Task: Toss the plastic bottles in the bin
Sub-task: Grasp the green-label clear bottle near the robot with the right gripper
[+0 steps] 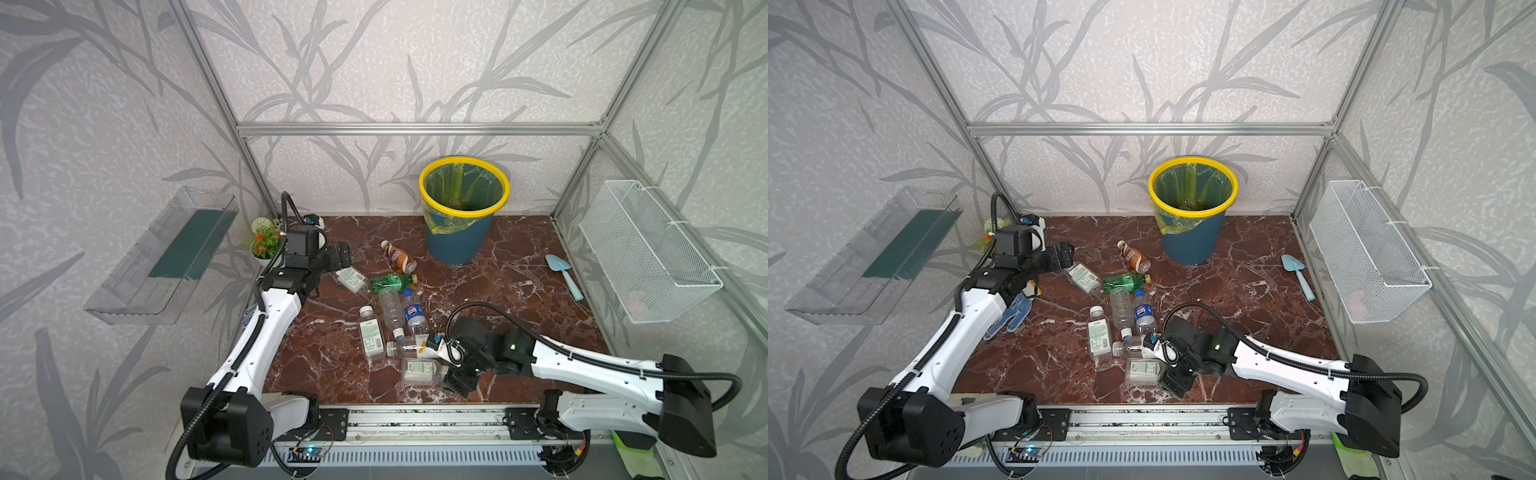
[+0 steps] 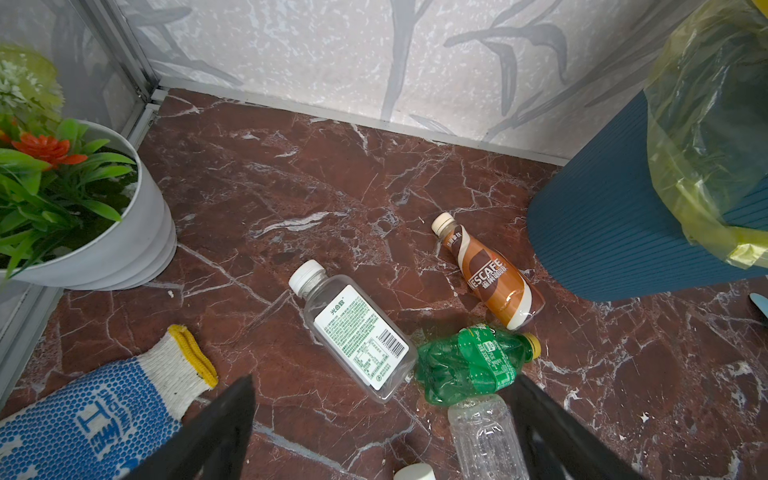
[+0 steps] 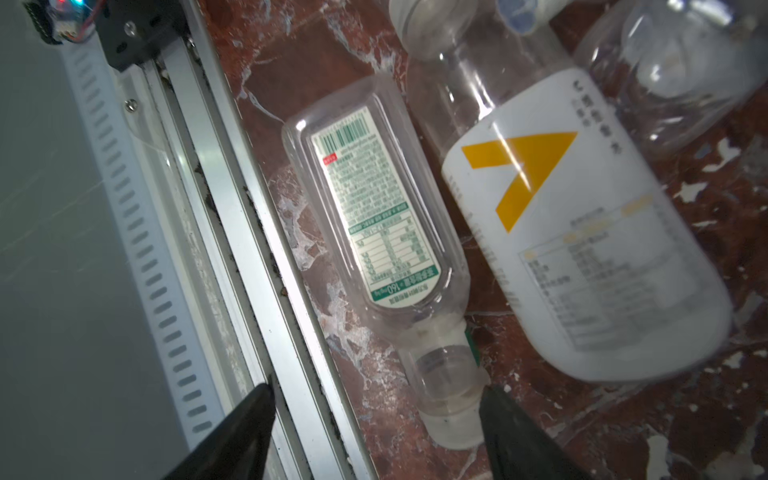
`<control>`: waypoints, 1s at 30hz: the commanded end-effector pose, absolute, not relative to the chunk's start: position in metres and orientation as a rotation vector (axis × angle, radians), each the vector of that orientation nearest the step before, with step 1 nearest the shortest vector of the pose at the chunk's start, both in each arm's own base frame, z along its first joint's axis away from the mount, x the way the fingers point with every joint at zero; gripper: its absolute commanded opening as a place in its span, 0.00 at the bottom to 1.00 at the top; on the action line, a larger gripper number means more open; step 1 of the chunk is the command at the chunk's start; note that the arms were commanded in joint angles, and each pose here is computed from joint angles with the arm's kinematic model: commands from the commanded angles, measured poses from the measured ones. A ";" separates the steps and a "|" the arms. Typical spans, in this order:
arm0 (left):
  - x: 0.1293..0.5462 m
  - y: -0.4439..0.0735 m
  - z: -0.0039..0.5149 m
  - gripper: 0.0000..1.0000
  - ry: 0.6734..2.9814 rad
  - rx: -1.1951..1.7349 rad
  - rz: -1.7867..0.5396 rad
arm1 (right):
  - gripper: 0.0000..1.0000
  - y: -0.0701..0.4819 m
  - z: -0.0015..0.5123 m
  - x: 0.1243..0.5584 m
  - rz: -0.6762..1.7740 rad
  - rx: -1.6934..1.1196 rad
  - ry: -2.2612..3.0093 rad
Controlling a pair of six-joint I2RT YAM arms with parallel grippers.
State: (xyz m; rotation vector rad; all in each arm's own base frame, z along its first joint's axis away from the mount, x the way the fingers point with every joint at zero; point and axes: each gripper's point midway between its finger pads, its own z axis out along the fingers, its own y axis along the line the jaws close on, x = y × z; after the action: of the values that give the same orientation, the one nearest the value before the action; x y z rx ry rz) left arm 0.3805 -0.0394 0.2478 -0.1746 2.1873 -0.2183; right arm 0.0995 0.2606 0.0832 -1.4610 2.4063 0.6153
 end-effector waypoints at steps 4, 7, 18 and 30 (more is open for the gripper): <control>0.382 -0.040 0.246 0.95 2.185 -0.181 -0.232 | 0.85 0.273 0.079 0.105 0.598 -1.491 2.418; 0.382 -0.040 0.246 0.95 2.186 -0.179 -0.236 | 0.87 0.278 0.075 0.107 0.589 -1.510 2.427; 0.381 -0.040 0.248 0.95 2.181 -0.178 -0.232 | 0.89 0.290 0.068 0.107 0.591 -1.567 2.419; 0.381 -0.040 0.248 0.94 2.183 -0.179 -0.231 | 0.78 0.307 0.073 0.082 0.715 -1.661 2.377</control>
State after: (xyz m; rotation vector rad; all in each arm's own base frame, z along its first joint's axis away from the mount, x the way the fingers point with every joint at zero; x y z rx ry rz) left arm 0.3806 -0.0401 0.2476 -0.1744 2.1881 -0.2239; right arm 0.0866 0.2975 0.0670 -1.6356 2.4010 0.6672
